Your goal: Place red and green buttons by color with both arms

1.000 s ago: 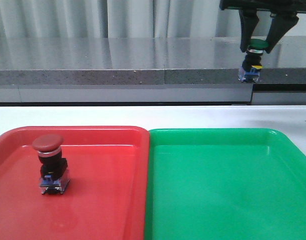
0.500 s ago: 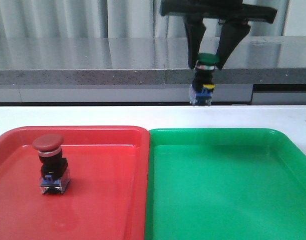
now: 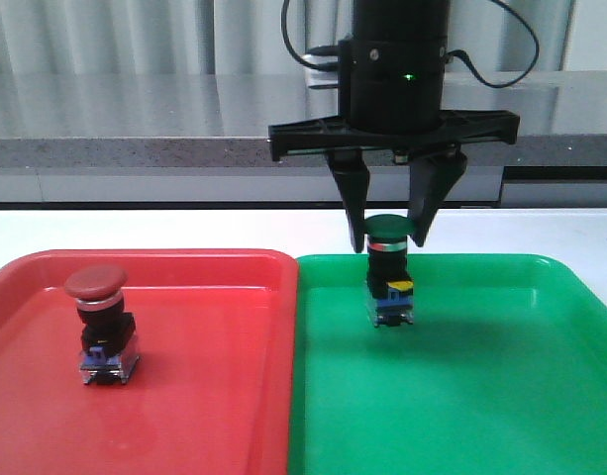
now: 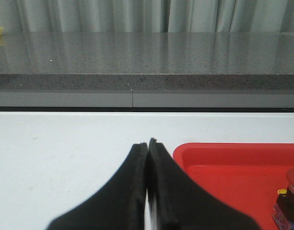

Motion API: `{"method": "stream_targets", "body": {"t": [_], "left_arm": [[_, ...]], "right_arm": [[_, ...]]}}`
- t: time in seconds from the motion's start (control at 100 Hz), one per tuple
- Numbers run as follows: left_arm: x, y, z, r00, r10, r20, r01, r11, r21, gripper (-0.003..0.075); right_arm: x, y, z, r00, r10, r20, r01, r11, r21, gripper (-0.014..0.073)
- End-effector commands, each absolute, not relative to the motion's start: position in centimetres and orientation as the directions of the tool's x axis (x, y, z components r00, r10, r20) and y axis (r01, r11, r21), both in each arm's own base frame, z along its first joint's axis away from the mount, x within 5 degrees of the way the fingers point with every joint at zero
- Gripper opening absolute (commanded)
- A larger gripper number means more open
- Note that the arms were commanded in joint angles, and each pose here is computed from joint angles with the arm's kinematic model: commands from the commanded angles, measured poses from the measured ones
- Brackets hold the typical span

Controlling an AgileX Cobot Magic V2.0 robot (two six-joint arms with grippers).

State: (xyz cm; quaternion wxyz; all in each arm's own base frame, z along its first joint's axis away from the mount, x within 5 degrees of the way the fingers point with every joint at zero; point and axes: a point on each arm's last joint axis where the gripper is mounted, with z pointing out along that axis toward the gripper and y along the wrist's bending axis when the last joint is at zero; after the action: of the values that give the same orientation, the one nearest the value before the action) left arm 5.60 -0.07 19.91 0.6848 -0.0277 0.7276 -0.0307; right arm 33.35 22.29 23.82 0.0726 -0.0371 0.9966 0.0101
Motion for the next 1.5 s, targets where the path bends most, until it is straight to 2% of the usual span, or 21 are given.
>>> {"method": "stream_targets", "body": {"t": [0.0, 0.21, 0.27, 0.46, 0.52, 0.71, 1.02, 1.08, 1.13, 1.15, 1.16, 1.17, 1.18, 1.22, 1.25, 1.29, 1.3, 1.31, 1.33, 1.49], "left_arm": [[5.4, 0.0, 20.4, 0.038, -0.093, -0.995, 0.003, 0.996, -0.093, -0.002], [5.4, 0.0, 20.4, 0.038, -0.093, -0.995, 0.003, 0.996, -0.093, -0.002], [5.4, 0.0, 20.4, 0.038, -0.093, -0.995, 0.003, 0.996, -0.093, -0.002], [5.4, 0.0, 20.4, 0.038, -0.093, -0.995, 0.003, 0.996, -0.093, -0.002], [5.4, 0.0, 20.4, 0.038, -0.093, -0.995, 0.003, 0.996, -0.093, -0.002], [5.4, 0.0, 20.4, 0.038, -0.093, -0.995, 0.003, 0.996, -0.093, -0.002], [5.4, 0.0, 20.4, 0.038, -0.093, -0.995, 0.003, 0.996, -0.093, -0.002], [5.4, 0.0, 20.4, 0.038, -0.093, -0.995, 0.003, 0.996, -0.093, -0.002], [5.4, 0.0, 20.4, 0.038, -0.093, -0.995, 0.003, 0.996, -0.093, -0.002], [5.4, 0.0, 20.4, 0.038, -0.093, -0.995, 0.003, 0.996, -0.093, -0.002], [5.4, 0.0, 20.4, 0.038, -0.093, -0.995, 0.003, 0.996, -0.093, -0.002], [5.4, 0.0, 20.4, 0.038, -0.093, -0.995, 0.003, 0.996, -0.093, -0.002], [5.4, 0.0, 20.4, 0.038, -0.093, -0.995, 0.003, 0.996, -0.093, -0.002], [5.4, 0.0, 20.4, 0.038, -0.093, -0.995, 0.003, 0.996, -0.093, -0.002], [5.4, 0.0, 20.4, 0.038, -0.093, -0.995, 0.003, 0.996, -0.093, -0.002], [5.4, 0.0, 20.4, 0.038, -0.093, -0.995, 0.003, 0.996, -0.093, -0.002], [5.4, 0.0, 20.4, 0.038, -0.093, -0.995, 0.003, 0.996, -0.093, -0.002], [5.4, 0.0, 20.4, 0.038, -0.093, -0.995, 0.003, 0.996, -0.093, -0.002], [5.4, 0.0, 20.4, 0.038, -0.093, -0.995, 0.003, 0.996, -0.093, -0.002], [5.4, 0.0, 20.4, 0.038, -0.093, -0.995, 0.003, 0.996, -0.093, -0.002]], "right_arm": [[33.4, 21.8, 25.2, -0.979, -0.081, -0.188, -0.08, 0.997, -0.012, 0.0099], [33.5, 21.8, 23.8, -0.988, -0.086, -0.128, -0.081, 0.996, -0.048, 0.0129], [33.5, 21.9, 23.7, -0.988, -0.094, -0.123, -0.088, 0.995, -0.05, 0.0187], [33.5, 21.8, 23.7, -0.987, -0.104, -0.119, -0.098, 0.994, -0.052, 0.0484], [33.5, 21.9, 23.7, -0.987, -0.104, -0.121, -0.099, 0.994, -0.051, 0.0513], [33.3, 21.7, 24.5, -0.985, -0.103, -0.139, -0.098, 0.994, -0.041, 0.0512], [32.0, 20.6, 29.8, -0.951, -0.115, -0.286, -0.124, 0.992, 0.016, 0.0512], [31.7, 20.2, 31.2, -0.935, -0.117, -0.335, -0.129, 0.992, 0.015, 0.0488], [31.3, 19.7, 32.4, -0.917, -0.118, -0.38, -0.133, 0.991, 0.011, 0.0422], [31.2, 19.5, 33.0, -0.909, -0.119, -0.4, -0.134, 0.991, 0.01, 0.0366], [31.1, 19.4, 33.3, -0.903, -0.119, -0.412, -0.134, 0.991, 0.009, 0.0366], [31.0, 19.3, 33.5, -0.901, -0.119, -0.417, -0.135, 0.991, 0.009, 0.0317], [30.9, 19.2, 33.7, -0.898, -0.119, -0.424, -0.135, 0.991, 0.008, 0.0317], [30.6, 18.7, 34.7, -0.881, -0.118, -0.459, -0.135, 0.991, 0.004, 0.0188], [30.3, 18.4, 35.4, -0.87, -0.118, -0.479, -0.135, 0.991, 0.0, 0.0132], [29.9, 18.0, 36.4, -0.854, -0.116, -0.507, -0.135, 0.991, -0.001, 0.001], [29.8, 17.9, 36.7, -0.849, -0.115, -0.516, -0.134, 0.991, -0.001, 0.001], [29.7, 17.8, 36.8, -0.846, -0.115, -0.52, -0.134, 0.991, -0.001, -0.0034], [29.5, 17.6, 37.2, -0.839, -0.112, -0.532, -0.132, 0.991, -0.001, -0.0063], [28.0, 15.6, 40.2, -0.776, -0.114, -0.621, -0.111, 0.993, -0.044, -0.0064]]}}
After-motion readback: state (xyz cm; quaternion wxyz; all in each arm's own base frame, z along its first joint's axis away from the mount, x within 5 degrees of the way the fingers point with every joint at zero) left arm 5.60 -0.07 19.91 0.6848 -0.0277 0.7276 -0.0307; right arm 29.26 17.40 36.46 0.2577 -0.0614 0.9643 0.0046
